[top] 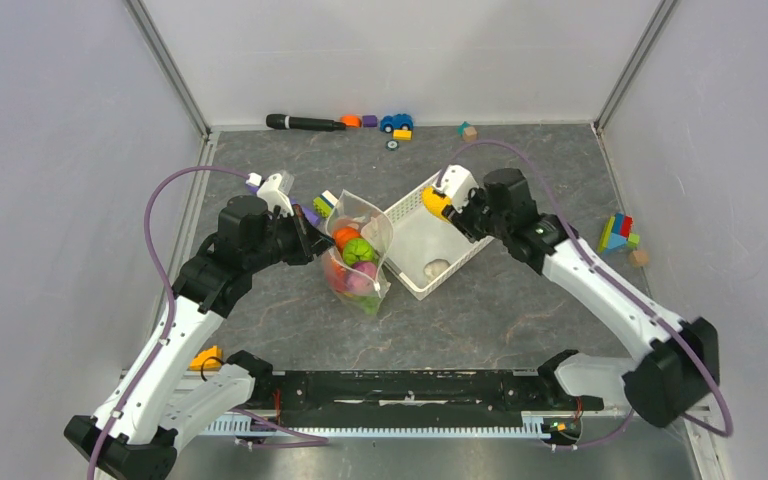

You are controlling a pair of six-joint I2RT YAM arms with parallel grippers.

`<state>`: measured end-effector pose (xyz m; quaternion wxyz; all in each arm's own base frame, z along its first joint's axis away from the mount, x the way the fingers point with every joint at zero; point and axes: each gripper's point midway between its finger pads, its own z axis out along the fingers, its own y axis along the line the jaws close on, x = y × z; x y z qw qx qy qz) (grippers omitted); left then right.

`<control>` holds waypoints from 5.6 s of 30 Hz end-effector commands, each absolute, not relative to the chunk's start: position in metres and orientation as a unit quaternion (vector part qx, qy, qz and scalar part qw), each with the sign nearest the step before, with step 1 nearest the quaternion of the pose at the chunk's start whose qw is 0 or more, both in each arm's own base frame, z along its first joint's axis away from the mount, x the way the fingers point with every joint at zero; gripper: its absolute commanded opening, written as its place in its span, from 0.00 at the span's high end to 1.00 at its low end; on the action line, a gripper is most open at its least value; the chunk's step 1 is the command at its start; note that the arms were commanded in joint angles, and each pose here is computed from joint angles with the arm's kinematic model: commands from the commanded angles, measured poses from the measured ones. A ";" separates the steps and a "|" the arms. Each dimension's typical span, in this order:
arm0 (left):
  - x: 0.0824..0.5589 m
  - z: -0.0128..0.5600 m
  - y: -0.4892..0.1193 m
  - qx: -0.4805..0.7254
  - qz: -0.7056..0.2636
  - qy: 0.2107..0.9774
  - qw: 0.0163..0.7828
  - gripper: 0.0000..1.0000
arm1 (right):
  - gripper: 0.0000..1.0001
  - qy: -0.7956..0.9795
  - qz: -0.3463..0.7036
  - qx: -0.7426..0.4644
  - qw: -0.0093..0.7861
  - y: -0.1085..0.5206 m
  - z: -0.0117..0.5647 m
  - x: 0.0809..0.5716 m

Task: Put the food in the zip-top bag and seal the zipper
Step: Pick up the fake fruit from the bin, then place the fake fruit in the zipper food storage bag, then adjust the zipper food storage bag at the center of the board, then zip the zipper food storage bag at the center of the board.

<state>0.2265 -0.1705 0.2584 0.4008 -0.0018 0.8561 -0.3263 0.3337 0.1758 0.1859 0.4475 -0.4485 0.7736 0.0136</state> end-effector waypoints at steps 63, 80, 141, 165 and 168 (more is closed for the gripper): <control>0.227 0.267 -0.179 0.019 -0.350 0.845 0.404 0.98 | 0.22 0.623 0.378 -0.478 0.490 0.364 0.301 0.235; 0.221 0.273 -0.184 0.035 -0.367 0.838 0.401 0.98 | 0.02 0.660 0.230 -0.347 0.625 0.306 0.332 0.290; 0.186 0.248 -0.269 0.216 -0.364 0.787 0.448 0.00 | 0.95 0.754 0.234 -0.003 0.614 0.195 0.238 0.267; 0.137 0.220 -0.320 0.270 -0.366 0.663 0.595 0.32 | 0.95 0.754 0.271 -0.002 0.599 0.205 0.231 0.260; 0.136 0.220 -0.322 0.269 -0.375 0.654 0.599 0.34 | 0.95 0.754 0.274 -0.003 0.597 0.205 0.230 0.259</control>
